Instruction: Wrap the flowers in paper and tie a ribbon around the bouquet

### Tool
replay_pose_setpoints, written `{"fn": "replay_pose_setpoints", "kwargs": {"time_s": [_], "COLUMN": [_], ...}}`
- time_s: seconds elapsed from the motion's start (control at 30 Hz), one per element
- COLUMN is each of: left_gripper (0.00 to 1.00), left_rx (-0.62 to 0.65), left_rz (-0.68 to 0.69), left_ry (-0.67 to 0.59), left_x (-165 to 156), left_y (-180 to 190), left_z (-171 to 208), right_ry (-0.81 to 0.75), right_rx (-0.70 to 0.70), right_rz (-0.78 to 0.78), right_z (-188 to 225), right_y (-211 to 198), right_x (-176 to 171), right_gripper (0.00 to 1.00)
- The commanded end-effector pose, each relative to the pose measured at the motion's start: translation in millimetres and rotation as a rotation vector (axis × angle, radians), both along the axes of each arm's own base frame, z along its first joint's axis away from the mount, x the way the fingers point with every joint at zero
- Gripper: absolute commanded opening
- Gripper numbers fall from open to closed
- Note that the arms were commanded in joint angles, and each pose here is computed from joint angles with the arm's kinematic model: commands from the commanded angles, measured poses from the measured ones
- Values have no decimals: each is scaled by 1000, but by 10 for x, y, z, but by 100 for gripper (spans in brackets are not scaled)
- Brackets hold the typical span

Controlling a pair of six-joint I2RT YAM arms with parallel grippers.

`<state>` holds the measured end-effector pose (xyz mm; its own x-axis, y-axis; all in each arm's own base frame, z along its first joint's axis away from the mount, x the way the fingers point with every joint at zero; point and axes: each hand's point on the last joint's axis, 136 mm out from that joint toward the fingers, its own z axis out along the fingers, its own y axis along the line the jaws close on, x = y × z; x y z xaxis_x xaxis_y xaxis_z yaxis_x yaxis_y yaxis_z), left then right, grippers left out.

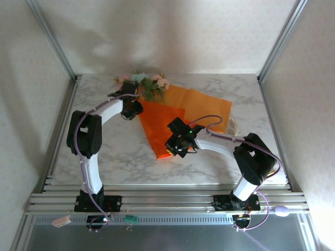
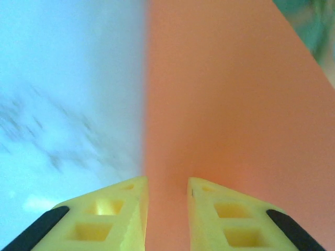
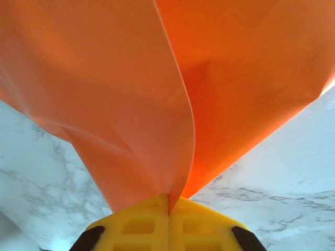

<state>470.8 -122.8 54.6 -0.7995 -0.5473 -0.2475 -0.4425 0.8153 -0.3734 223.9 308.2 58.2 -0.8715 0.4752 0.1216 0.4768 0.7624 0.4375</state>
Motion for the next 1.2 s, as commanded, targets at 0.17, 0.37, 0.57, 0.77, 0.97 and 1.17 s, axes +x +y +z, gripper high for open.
{"fn": "replay_pose_setpoints", "kwargs": {"time_s": [0.17,0.37,0.57,0.77,0.97,1.17], "left_gripper": [24,23,18,18,18,18], "left_rx": [97,131,225,232,221,215], "left_rz": [-24,-29,-3,-4,-13,-32], "left_ry": [-1,73,138,150,146,151], "left_x": [382,373,345,357,353,324], "left_y": [190,233,437,451,412,340], "left_z": [-185,-456,-671,-729,-704,-716], "right_ry": [-87,-197,-295,-338,-381,-394], "right_rx": [-82,-109,-111,-126,-93,-64], "right_rz": [144,261,337,384,416,443], "right_z": [82,226,364,378,377,334], "right_y": [36,113,167,151,187,317], "right_x": [16,29,-18,-111,-138,-282], "right_gripper": [0,0,0,0,27,45]}}
